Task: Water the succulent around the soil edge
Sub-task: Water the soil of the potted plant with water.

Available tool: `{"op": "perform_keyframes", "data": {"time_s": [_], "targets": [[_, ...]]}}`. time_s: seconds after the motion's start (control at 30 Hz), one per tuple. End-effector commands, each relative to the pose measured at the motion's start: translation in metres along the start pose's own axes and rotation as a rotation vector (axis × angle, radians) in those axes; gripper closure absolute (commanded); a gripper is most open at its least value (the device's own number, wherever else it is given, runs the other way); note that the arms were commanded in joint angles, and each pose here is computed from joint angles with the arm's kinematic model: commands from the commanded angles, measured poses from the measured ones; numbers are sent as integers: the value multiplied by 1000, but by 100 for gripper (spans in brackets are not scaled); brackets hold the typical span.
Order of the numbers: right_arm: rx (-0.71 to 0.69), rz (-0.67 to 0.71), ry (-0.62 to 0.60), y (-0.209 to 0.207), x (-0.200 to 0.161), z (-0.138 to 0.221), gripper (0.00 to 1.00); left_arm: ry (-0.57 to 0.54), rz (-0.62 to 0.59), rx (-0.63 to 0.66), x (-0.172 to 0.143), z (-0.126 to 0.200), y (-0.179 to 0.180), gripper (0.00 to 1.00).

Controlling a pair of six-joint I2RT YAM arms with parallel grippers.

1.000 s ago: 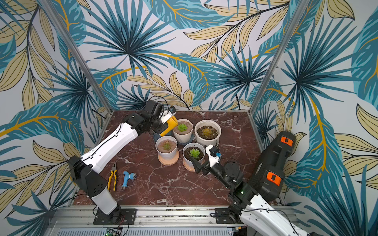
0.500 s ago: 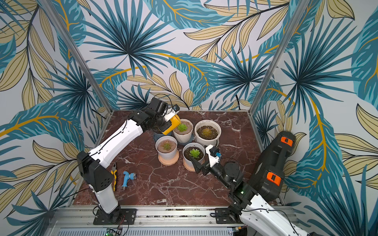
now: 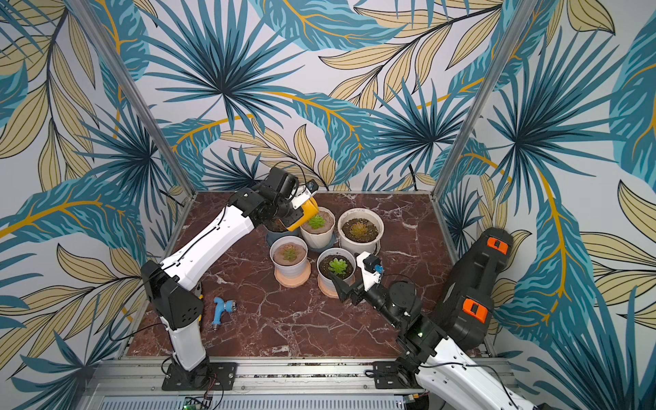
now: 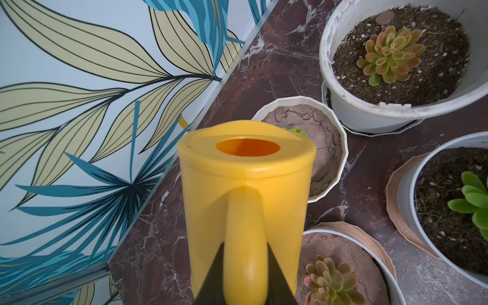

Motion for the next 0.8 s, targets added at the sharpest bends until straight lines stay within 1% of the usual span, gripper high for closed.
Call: {"op": "perform_keyframes", "data": {"time_s": [0.0, 0.23, 0.43, 0.6, 0.77], "targets": [[12, 7, -22, 1, 9, 2, 0, -68, -32, 8, 22, 15, -6, 100], [10, 9, -20, 1, 8, 2, 0, -38, -57, 6, 22, 3, -14, 100], [8, 9, -23, 1, 9, 3, 1, -19, -74, 26, 20, -4, -13, 100], [9, 8, -26, 1, 10, 3, 1, -40, -59, 21, 25, 0, -14, 100], [5, 8, -27, 0, 10, 4, 0, -76, -76, 7, 33, 11, -28, 100]]}}
Point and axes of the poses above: each gripper's point midway between its finger pads, its own z axis back along the fingers, its own y axis along the line the jaws close on, x = y × z, the point moved 3 cm from there along z, back along the fingers, and after that the axes turned 13 degrees about z, right-handed, at the moved point
